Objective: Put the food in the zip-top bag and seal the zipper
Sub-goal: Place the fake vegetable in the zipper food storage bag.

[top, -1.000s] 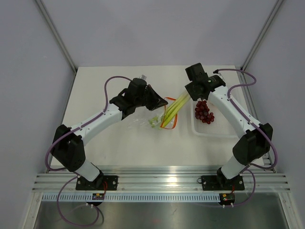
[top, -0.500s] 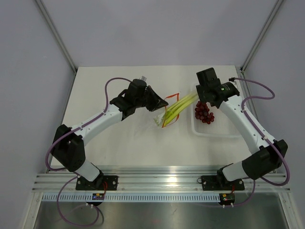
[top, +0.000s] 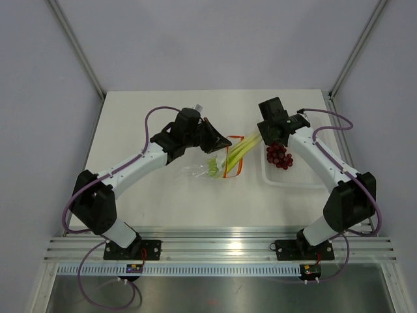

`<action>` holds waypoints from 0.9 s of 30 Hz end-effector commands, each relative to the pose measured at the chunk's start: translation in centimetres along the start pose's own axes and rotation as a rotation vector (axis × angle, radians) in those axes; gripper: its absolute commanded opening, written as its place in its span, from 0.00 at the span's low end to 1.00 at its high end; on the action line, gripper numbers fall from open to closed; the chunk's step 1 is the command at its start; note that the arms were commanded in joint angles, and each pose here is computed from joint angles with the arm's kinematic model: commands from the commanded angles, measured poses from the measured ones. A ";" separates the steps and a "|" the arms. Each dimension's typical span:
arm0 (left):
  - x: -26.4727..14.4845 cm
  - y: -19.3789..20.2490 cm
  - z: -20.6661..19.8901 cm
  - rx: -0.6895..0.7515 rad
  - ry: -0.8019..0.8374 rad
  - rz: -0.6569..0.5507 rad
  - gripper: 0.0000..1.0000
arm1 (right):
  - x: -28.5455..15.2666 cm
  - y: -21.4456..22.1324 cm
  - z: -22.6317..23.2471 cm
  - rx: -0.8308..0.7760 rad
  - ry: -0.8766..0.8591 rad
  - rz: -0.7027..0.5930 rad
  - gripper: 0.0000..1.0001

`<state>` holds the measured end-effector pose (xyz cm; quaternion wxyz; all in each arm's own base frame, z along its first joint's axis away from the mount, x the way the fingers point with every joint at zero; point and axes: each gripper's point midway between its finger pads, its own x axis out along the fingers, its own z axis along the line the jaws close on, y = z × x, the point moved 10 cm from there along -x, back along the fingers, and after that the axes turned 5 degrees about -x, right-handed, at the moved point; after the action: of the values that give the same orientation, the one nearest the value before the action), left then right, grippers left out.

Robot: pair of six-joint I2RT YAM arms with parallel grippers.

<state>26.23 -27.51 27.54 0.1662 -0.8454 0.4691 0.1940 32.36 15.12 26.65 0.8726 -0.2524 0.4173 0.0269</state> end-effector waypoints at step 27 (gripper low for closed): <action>1.1 1.7 -0.9 0.021 0.083 0.153 0.00 | -1.5 -4.6 1.3 0.120 -0.076 -0.140 0.00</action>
<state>25.12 -28.67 25.77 0.1417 -0.8145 0.5240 0.2049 33.50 12.29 28.18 0.8859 -0.2426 0.3945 -0.0273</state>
